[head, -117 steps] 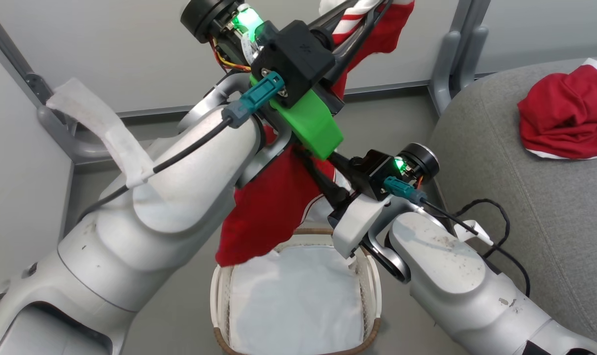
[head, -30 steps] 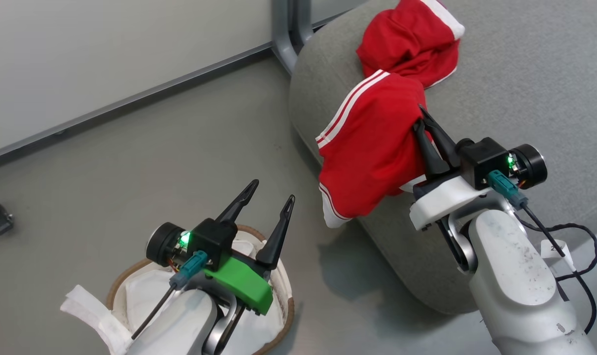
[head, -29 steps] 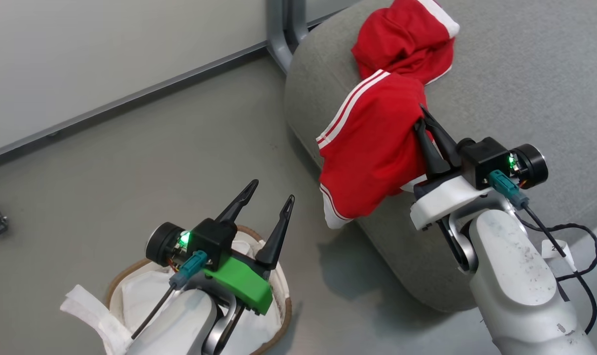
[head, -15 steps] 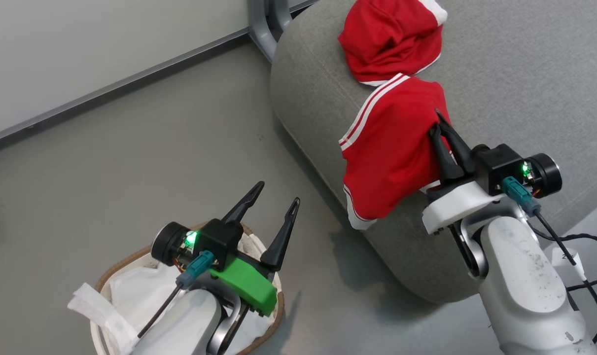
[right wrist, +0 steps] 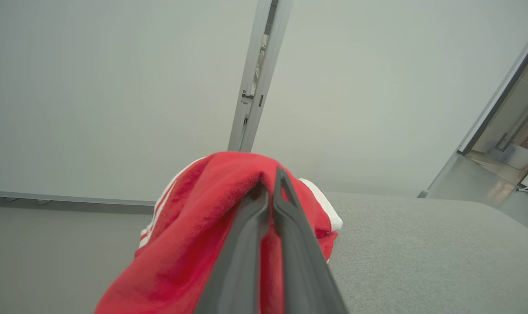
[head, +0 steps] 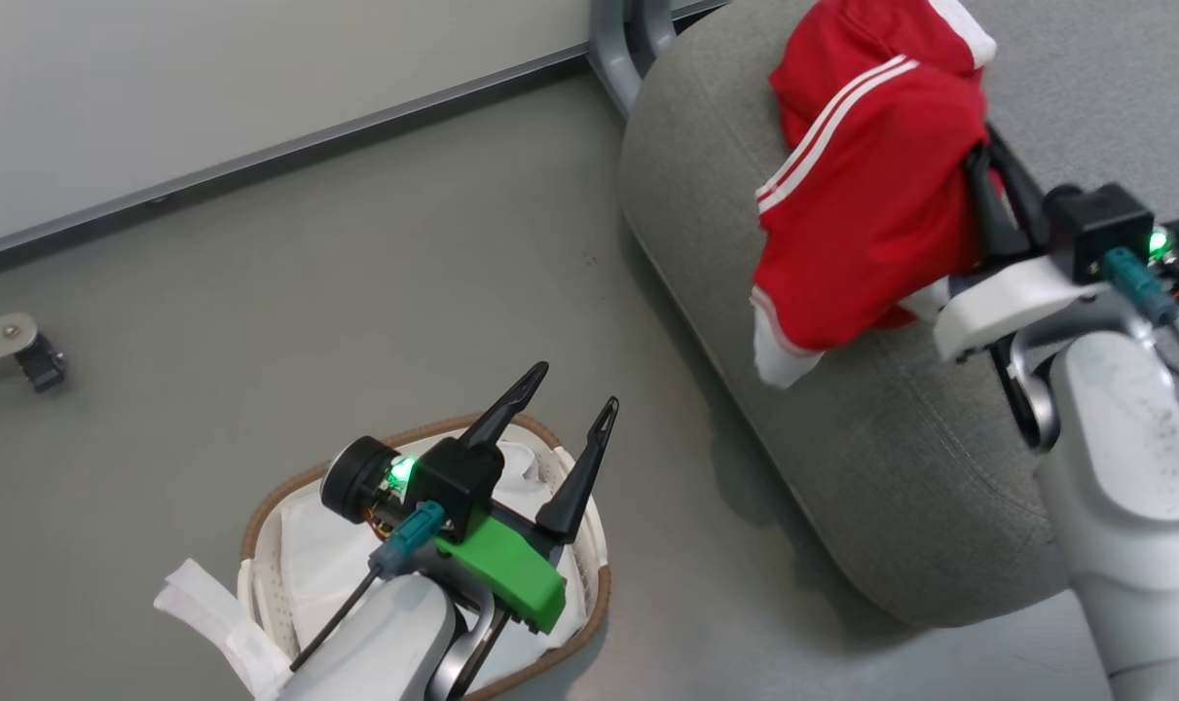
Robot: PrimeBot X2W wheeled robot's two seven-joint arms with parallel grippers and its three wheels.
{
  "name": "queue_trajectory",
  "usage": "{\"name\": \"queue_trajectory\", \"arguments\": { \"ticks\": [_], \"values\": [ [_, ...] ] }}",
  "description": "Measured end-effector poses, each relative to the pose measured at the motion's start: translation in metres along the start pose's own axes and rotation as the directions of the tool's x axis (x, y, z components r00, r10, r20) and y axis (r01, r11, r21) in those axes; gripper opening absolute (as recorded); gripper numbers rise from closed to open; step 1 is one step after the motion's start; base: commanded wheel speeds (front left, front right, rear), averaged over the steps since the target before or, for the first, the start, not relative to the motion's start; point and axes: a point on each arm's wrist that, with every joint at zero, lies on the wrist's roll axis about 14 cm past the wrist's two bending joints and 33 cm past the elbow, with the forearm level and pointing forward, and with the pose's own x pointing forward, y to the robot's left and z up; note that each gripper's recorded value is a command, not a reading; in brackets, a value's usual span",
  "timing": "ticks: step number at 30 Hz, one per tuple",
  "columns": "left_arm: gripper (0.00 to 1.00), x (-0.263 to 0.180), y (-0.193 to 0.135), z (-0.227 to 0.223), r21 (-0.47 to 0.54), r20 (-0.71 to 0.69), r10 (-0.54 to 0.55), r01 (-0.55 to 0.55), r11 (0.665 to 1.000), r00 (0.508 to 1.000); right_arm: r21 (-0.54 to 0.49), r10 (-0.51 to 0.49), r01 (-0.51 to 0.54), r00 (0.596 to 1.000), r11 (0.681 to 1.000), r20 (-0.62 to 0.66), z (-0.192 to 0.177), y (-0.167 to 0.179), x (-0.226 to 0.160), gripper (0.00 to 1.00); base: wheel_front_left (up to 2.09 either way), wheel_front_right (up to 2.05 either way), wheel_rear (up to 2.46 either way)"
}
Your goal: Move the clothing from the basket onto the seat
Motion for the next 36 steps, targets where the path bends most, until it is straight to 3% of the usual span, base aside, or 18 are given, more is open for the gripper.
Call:
{"name": "queue_trajectory", "arguments": {
  "ticks": [10,20,24,28,36],
  "values": [
    [1.0,-0.009,0.016,-0.006,0.007,-0.008,0.037,-0.037,0.999,0.999,-0.181,-0.038,0.048,0.998,0.982,0.056,0.045,-0.055,0.076,0.0,0.0,0.0,0.0],
    [1.0,-0.006,0.045,-0.024,-0.015,-0.034,0.057,-0.058,0.998,0.998,-0.294,-0.187,0.189,0.982,0.937,0.033,0.06,-0.126,0.139,0.0,0.0,0.0,0.0],
    [1.0,-0.002,0.057,-0.031,-0.026,-0.033,0.061,-0.062,0.998,0.998,-0.352,-0.247,0.212,0.967,0.912,-0.059,0.029,-0.143,0.153,0.0,0.0,0.0,0.0],
    [1.0,-0.001,0.071,-0.044,-0.041,-0.05,0.077,-0.079,0.996,0.996,-0.341,-0.267,0.212,0.956,0.916,-0.122,-0.011,-0.137,0.168,0.0,0.0,0.0,0.0],
    [1.0,-0.007,0.093,-0.077,-0.071,-0.102,0.116,-0.123,0.99,0.988,-0.305,-0.192,0.083,0.918,0.949,-0.347,-0.139,-0.074,0.169,0.0,0.0,0.0,0.0]
  ]
}}
